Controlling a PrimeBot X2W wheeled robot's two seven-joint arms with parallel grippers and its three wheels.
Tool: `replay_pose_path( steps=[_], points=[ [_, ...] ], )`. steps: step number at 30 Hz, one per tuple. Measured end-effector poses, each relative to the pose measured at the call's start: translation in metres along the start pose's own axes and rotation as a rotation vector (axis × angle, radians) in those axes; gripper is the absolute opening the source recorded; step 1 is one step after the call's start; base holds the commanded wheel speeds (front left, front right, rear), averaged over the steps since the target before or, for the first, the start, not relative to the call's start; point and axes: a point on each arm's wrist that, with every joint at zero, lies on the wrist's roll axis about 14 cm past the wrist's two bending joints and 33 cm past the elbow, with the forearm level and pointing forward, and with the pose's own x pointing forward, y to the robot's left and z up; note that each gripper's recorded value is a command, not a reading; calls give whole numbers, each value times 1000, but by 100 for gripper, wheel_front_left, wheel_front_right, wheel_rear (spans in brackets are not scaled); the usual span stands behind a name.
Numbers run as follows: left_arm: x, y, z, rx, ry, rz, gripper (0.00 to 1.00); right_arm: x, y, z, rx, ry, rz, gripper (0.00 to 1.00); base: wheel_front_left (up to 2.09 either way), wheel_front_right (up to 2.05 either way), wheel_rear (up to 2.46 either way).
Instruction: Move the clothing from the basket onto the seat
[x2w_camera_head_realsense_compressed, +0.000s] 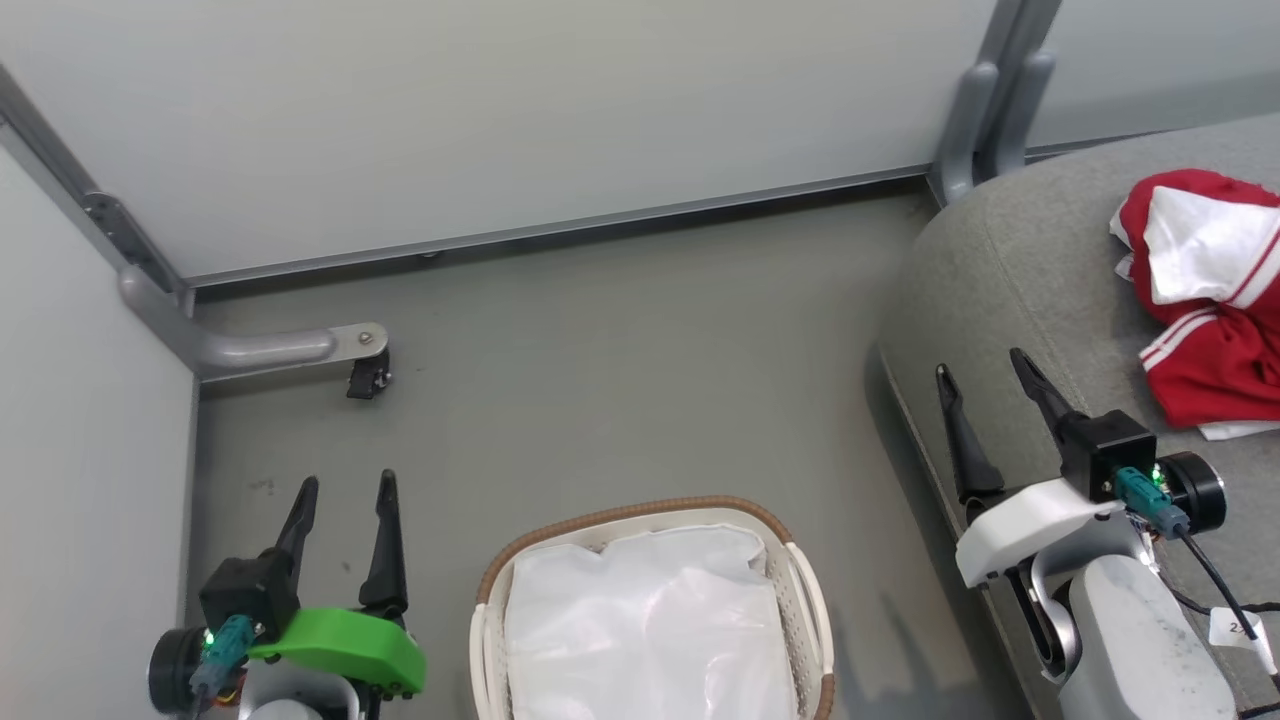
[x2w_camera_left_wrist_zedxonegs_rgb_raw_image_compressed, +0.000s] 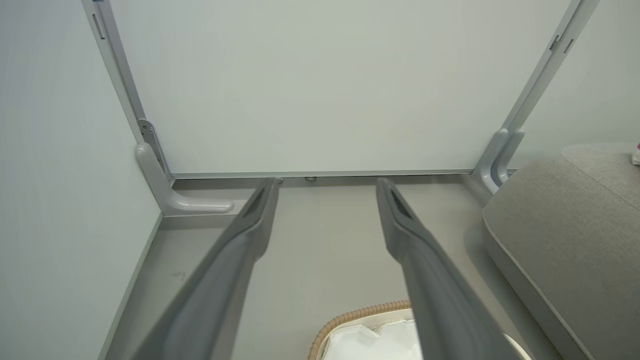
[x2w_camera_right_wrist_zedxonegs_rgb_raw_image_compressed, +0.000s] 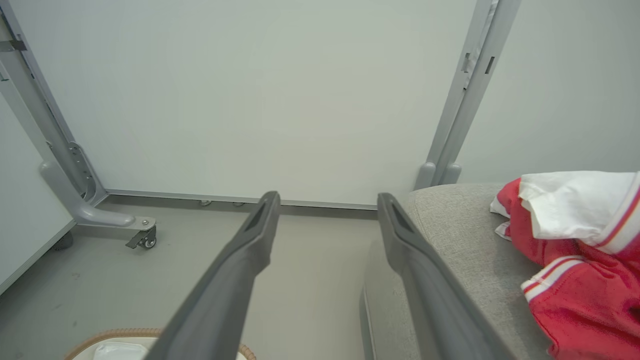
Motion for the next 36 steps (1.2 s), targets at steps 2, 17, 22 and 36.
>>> replay_pose_path(
  steps=[2,17,22,36],
  points=[
    [-9,17,-1,2,4,57,100,2,14,-3,11,7,36,100,0,0,0],
    [-70,82,5,7,-23,288,100,-3,62,-10,71,26,144,100,0,0,0],
    [-76,84,7,-7,-35,301,100,-8,55,-13,78,34,120,100,0,0,0],
    [-81,83,-9,-106,7,322,0,-23,47,-40,150,129,74,0,0,0,0]
  ],
)
